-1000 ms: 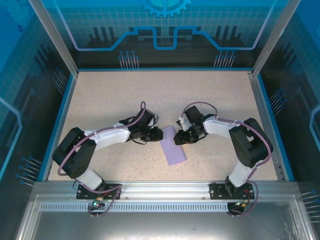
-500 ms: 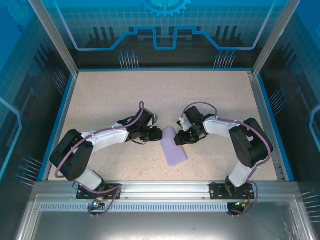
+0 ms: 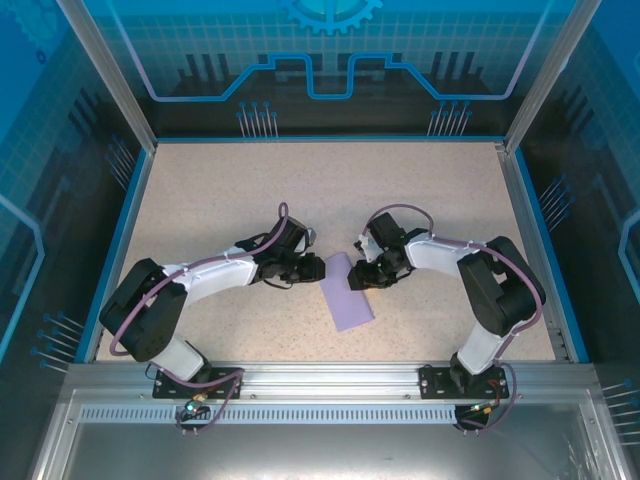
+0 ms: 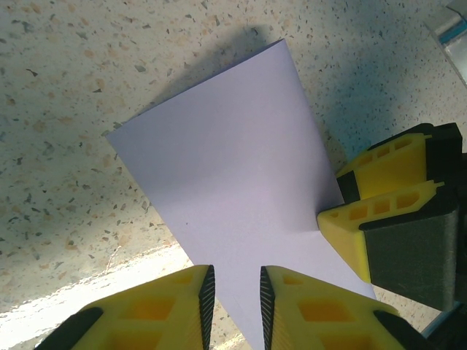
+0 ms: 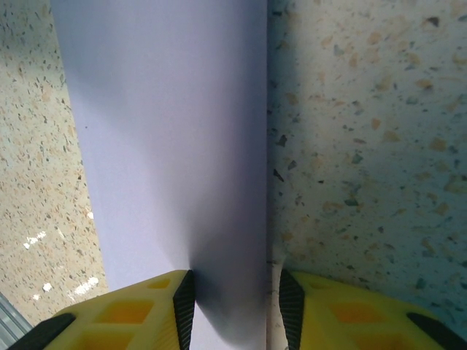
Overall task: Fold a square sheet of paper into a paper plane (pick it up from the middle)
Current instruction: First fold in half a square sheet of paper at the center of the table, then hold the square sheet of paper at the center of the table.
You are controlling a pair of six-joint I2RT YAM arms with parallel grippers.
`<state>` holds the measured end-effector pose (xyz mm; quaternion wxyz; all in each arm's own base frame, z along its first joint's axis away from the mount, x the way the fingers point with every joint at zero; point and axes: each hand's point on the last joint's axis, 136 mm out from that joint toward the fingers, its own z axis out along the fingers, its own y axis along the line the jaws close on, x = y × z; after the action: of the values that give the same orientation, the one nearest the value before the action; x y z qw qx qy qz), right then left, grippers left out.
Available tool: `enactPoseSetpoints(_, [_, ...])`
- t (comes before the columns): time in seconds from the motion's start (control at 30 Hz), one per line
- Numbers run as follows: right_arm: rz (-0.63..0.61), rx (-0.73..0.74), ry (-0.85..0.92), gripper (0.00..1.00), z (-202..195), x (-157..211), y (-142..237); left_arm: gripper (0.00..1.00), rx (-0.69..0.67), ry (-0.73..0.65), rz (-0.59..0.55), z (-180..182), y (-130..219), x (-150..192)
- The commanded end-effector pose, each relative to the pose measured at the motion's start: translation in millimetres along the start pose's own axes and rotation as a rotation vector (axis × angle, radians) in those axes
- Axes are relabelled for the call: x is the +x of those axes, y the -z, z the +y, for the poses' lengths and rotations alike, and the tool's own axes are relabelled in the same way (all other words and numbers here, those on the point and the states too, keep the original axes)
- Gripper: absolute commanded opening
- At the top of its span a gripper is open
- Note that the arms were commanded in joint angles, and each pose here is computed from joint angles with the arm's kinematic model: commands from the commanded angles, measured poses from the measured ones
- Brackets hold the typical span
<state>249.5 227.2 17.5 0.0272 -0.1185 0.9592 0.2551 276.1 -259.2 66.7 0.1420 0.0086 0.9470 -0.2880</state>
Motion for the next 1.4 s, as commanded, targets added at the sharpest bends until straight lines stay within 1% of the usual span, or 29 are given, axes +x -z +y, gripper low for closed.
enactPoseSetpoints(0.0, [0.013,-0.011,-0.005,0.40,7,2,-7,0.27,-0.017,0.018,0.015,6,0,6])
enactPoseSetpoints(0.9, [0.033,0.061,0.018,0.43,10,9,-16,0.27,-0.018,0.026,0.031,7,-6,17])
enactPoseSetpoints(1.37, [0.036,0.073,0.022,0.44,10,9,-19,0.27,-0.067,0.043,-0.016,13,4,11])
